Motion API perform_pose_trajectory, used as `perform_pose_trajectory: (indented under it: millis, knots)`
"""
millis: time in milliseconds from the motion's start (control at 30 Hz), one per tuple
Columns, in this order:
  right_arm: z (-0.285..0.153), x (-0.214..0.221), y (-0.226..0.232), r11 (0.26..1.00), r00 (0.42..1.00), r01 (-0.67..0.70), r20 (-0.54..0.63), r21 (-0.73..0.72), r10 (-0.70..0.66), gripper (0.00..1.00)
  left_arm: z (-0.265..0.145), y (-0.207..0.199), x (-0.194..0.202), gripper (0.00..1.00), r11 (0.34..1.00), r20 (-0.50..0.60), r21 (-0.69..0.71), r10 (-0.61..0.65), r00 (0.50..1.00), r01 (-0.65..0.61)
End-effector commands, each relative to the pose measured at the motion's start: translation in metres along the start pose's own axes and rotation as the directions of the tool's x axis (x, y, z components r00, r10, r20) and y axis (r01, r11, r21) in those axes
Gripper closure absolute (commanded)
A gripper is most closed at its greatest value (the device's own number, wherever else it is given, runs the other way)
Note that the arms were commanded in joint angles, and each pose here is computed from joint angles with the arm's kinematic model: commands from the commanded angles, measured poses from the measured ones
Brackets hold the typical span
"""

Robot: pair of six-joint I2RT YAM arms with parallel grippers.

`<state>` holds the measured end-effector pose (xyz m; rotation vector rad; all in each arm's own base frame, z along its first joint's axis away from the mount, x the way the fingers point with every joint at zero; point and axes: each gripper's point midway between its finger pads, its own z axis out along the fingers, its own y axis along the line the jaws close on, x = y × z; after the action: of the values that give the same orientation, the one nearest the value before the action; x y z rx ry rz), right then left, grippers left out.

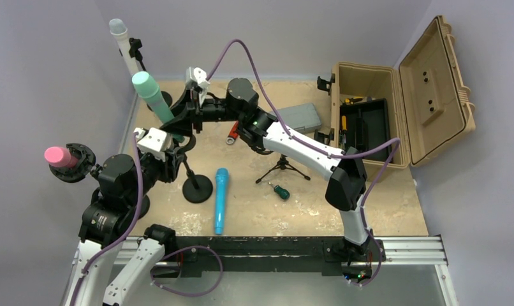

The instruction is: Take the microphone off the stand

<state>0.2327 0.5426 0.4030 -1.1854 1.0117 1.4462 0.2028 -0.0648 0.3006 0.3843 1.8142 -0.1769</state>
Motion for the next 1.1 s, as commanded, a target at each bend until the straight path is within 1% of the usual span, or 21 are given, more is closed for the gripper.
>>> perform_pose_trajectory:
  millis: [0, 67, 133, 200, 233, 300, 367, 467, 533, 633, 733, 800, 833, 900, 1000, 1067]
  knots:
    - [-0.019, -0.155, 0.02, 0.989, 0.941, 0.067, 0.323, 0.129, -0.106, 1.0, -0.002, 0.008, 0.006, 1.0, 0.998, -0.022, -0.035, 0.044, 0.999, -0.045]
    - [-0.032, -0.184, 0.017, 0.976, 0.923, 0.024, 0.371, 0.216, -0.105, 1.0, -0.003, 0.012, 0.006, 1.0, 0.997, -0.02, -0.057, 0.046, 0.999, -0.047]
    - [-0.047, -0.202, 0.013, 0.951, 0.915, -0.026, 0.389, 0.309, -0.102, 1.0, -0.004, 0.017, 0.006, 1.0, 0.995, -0.012, -0.088, 0.04, 0.999, -0.041]
    - [-0.063, -0.2, 0.008, 0.916, 0.928, -0.083, 0.364, 0.394, -0.073, 1.0, -0.004, 0.021, 0.006, 1.0, 0.993, -0.008, -0.114, 0.026, 1.0, -0.027]
    - [-0.07, -0.192, 0.007, 0.901, 0.937, -0.101, 0.344, 0.422, -0.056, 1.0, -0.004, 0.022, 0.006, 1.0, 0.992, -0.007, -0.124, 0.017, 1.0, -0.017]
    - [-0.083, -0.16, 0.014, 0.88, 0.955, -0.15, 0.298, 0.452, 0.01, 1.0, -0.004, 0.027, 0.006, 1.0, 0.988, -0.006, -0.157, -0.01, 1.0, 0.009]
    - [-0.098, -0.119, 0.029, 0.851, 0.958, -0.224, 0.268, 0.475, 0.102, 1.0, -0.005, 0.033, 0.006, 1.0, 0.98, -0.001, -0.197, -0.035, 0.999, 0.034]
    - [-0.111, -0.052, 0.069, 0.79, 0.935, -0.351, 0.238, 0.502, 0.265, 1.0, -0.004, 0.039, 0.003, 1.0, 0.966, 0.022, -0.244, -0.083, 0.996, 0.086]
    - [-0.116, -0.009, 0.099, 0.745, 0.899, -0.436, 0.221, 0.505, 0.377, 1.0, -0.003, 0.045, 0.0, 1.0, 0.952, 0.042, -0.281, -0.116, 0.992, 0.123]
    - [-0.123, 0.053, 0.135, 0.671, 0.823, -0.547, 0.176, 0.5, 0.54, 1.0, 0.001, 0.053, -0.008, 1.0, 0.927, 0.095, -0.324, -0.165, 0.982, 0.187]
    - [-0.127, 0.099, 0.154, 0.625, 0.781, -0.571, 0.119, 0.533, 0.613, 1.0, 0.011, 0.056, -0.019, 1.0, 0.911, 0.156, -0.335, -0.197, 0.968, 0.239]
    - [-0.126, 0.12, 0.158, 0.603, 0.763, -0.567, 0.081, 0.561, 0.642, 1.0, 0.02, 0.055, -0.026, 1.0, 0.911, 0.175, -0.318, -0.215, 0.961, 0.262]
    - [-0.127, 0.132, 0.157, 0.579, 0.748, -0.562, 0.064, 0.591, 0.661, 1.0, 0.026, 0.053, -0.028, 1.0, 0.913, 0.178, -0.306, -0.221, 0.959, 0.268]
    - [-0.13, 0.155, 0.151, 0.511, 0.712, -0.558, 0.061, 0.654, 0.699, 1.0, 0.036, 0.049, -0.031, 1.0, 0.922, 0.165, -0.281, -0.228, 0.96, 0.268]
    - [-0.137, 0.184, 0.149, 0.374, 0.624, -0.601, 0.122, 0.706, 0.772, 1.0, 0.047, 0.045, -0.025, 1.0, 0.927, 0.114, -0.271, -0.235, 0.965, 0.258]
    - [-0.142, 0.199, 0.148, 0.299, 0.581, -0.615, 0.163, 0.73, 0.798, 1.0, 0.05, 0.045, -0.017, 1.0, 0.927, 0.081, -0.278, -0.238, 0.968, 0.251]
